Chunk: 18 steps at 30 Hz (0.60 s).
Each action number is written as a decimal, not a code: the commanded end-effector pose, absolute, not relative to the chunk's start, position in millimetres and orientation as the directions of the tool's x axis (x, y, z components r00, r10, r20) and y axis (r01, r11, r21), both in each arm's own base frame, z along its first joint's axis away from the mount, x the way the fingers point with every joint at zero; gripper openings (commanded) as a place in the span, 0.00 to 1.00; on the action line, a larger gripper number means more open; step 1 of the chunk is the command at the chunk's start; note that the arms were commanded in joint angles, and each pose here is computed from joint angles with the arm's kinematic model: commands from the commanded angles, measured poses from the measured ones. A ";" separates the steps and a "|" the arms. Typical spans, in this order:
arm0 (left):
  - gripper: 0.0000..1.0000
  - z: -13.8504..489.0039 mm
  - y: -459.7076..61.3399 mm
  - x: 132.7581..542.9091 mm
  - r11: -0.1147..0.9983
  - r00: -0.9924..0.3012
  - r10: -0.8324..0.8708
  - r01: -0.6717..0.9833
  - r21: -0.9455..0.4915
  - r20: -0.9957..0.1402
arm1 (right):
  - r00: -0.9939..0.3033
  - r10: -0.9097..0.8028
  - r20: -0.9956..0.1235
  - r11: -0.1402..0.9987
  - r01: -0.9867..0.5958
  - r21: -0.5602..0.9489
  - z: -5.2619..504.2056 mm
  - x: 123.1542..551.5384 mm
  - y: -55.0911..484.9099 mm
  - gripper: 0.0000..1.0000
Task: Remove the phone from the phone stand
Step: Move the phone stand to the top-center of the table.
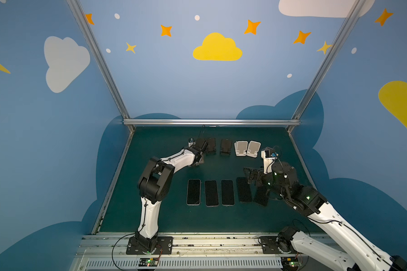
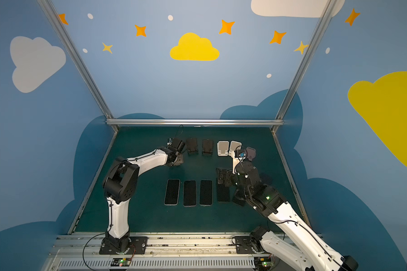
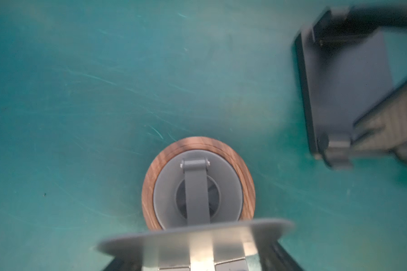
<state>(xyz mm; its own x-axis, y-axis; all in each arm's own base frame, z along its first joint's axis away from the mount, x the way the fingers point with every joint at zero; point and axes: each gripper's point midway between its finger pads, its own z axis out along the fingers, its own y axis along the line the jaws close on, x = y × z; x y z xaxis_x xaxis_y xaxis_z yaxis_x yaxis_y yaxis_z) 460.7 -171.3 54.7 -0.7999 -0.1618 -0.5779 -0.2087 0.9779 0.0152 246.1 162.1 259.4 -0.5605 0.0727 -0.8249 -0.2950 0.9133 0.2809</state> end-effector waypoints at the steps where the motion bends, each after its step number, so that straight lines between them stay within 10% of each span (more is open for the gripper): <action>1: 0.64 61.7 -168.9 469.5 0.979 -0.782 -0.158 -0.204 0.009 -0.603 | -0.556 0.077 -0.828 0.913 -0.295 0.283 260.1 244.7 160.2 0.94; 18: 0.69 73.9 -183.0 530.6 0.987 -0.719 -0.147 -0.146 -0.060 -0.680 | -0.563 0.053 -0.825 0.937 -0.257 0.235 244.4 250.1 151.4 0.94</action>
<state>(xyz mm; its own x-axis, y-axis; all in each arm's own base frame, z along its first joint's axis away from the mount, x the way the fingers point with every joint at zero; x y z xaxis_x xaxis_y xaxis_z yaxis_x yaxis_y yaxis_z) 517.0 -181.7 66.0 -0.7372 -0.1517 -0.6584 -0.1600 0.9860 -0.0480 248.0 158.2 246.5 -0.5738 0.0567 -0.8170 -0.2752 0.9263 0.2575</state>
